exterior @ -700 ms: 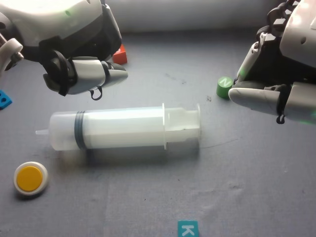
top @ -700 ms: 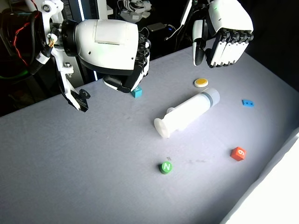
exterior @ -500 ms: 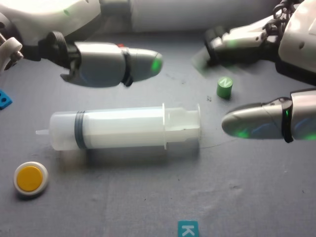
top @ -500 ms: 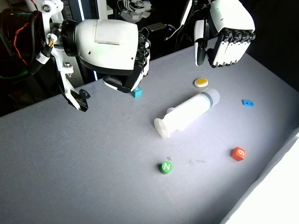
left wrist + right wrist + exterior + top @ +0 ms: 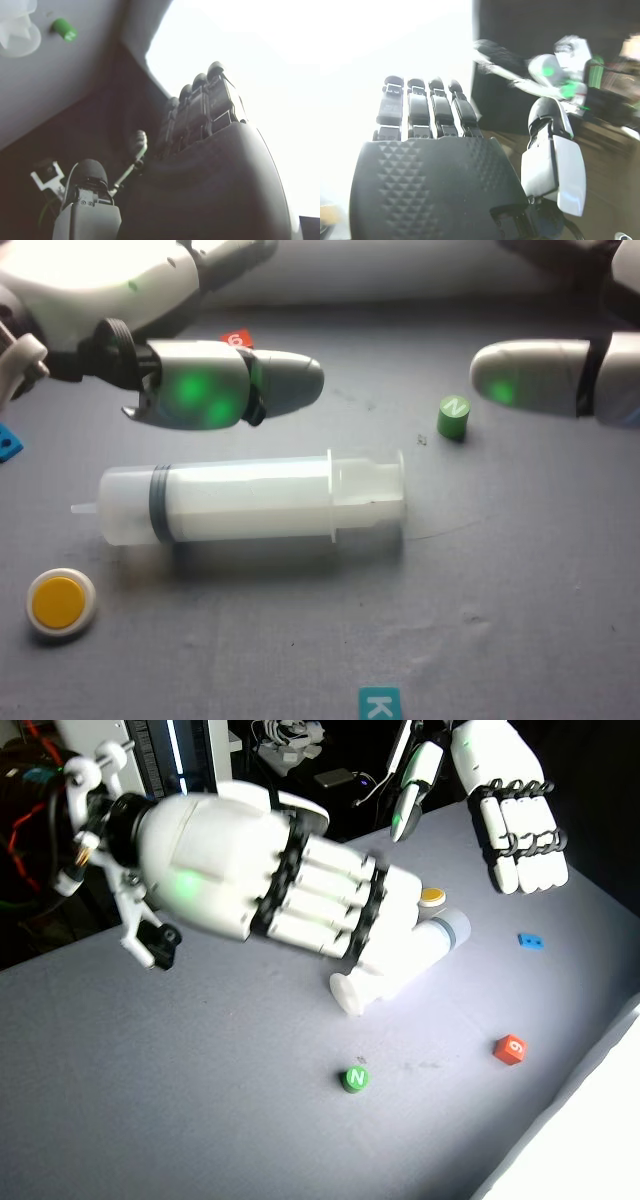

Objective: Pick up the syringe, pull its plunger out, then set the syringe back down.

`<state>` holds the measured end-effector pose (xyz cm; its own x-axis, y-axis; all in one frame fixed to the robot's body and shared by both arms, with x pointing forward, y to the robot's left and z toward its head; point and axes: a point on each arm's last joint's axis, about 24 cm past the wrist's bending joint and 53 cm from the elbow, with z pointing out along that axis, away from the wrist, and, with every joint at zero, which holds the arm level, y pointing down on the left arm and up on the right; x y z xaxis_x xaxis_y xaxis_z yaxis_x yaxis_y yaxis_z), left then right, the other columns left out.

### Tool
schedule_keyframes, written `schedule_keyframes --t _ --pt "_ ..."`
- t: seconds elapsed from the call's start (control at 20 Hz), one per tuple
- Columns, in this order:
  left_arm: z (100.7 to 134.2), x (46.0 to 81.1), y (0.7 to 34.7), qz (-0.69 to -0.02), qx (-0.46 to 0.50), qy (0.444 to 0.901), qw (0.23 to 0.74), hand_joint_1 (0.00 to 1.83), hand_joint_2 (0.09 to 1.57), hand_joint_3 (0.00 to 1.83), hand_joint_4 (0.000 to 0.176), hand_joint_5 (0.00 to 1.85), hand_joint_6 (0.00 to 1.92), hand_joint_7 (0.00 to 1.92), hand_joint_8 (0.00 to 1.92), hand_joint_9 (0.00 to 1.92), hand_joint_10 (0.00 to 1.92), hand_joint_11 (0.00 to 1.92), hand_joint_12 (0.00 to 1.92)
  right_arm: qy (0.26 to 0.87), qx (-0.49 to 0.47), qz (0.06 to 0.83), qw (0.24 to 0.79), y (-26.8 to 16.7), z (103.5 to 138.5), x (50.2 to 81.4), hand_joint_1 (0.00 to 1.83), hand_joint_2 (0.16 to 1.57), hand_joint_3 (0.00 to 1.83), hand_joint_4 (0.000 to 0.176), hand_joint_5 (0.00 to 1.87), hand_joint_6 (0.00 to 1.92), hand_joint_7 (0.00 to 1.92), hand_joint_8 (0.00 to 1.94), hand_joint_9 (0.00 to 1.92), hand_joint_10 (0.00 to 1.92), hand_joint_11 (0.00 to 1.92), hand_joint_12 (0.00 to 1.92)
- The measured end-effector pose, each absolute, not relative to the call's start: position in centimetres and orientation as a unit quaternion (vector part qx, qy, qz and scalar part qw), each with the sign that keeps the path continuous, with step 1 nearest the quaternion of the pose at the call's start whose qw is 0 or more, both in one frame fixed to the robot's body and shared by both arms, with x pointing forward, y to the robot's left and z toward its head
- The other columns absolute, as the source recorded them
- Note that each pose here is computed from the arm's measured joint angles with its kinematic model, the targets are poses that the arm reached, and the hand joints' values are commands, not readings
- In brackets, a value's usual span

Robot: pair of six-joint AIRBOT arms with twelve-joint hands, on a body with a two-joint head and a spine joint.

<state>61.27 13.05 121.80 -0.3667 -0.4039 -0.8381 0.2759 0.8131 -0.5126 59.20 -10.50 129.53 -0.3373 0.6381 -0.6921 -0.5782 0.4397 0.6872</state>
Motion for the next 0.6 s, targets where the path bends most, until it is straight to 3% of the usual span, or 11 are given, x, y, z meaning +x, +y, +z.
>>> schedule_keyframes --t 0.15,0.35,0.45,0.5,0.6 --pt "120.5 61.3 13.0 -0.299 -0.046 0.778 0.551 0.05 1.05 0.0 0.0 0.02 0.01 0.03 0.01 0.01 0.0 0.02 0.01 0.625 0.018 0.528 0.575 -10.3 129.4 59.0 0.0 1.11 0.0 0.0 0.0 0.0 0.0 0.0 0.0 0.0 0.0 0.0" --pt "118.7 61.6 11.8 -0.309 -0.044 0.784 0.536 0.64 0.94 0.0 0.0 0.0 0.0 0.0 0.0 0.0 0.0 0.06 0.04 0.629 0.02 0.526 0.572 -10.3 128.9 59.0 0.0 1.12 0.01 0.0 0.0 0.0 0.0 0.0 0.0 0.0 0.0 0.0" --pt "118.1 61.5 11.3 -0.31 -0.043 0.787 0.531 0.9 0.95 0.0 0.0 0.0 0.0 0.0 0.0 0.0 0.0 0.08 0.05 0.628 0.023 0.527 0.572 -10.4 129.0 59.1 0.0 1.13 0.01 0.0 0.0 0.0 0.0 0.0 0.0 0.0 0.0 0.0" --pt "117.6 61.6 11.2 -0.311 -0.045 0.788 0.529 0.91 1.01 0.0 0.0 0.0 0.0 0.0 0.0 0.0 0.0 0.01 0.22 0.628 0.022 0.527 0.572 -10.4 129.0 59.1 0.0 1.13 0.01 0.0 0.0 0.0 0.0 0.0 0.0 0.0 0.0 0.0" --pt "116.7 62.0 11.4 -0.304 -0.052 0.792 0.527 1.01 1.01 0.0 0.0 0.0 0.0 0.0 0.0 0.0 0.0 0.0 0.22 0.632 0.002 0.515 0.58 -10.1 128.8 58.9 0.0 1.13 0.01 0.0 0.0 0.0 0.0 0.0 0.0 0.0 0.0 0.0"
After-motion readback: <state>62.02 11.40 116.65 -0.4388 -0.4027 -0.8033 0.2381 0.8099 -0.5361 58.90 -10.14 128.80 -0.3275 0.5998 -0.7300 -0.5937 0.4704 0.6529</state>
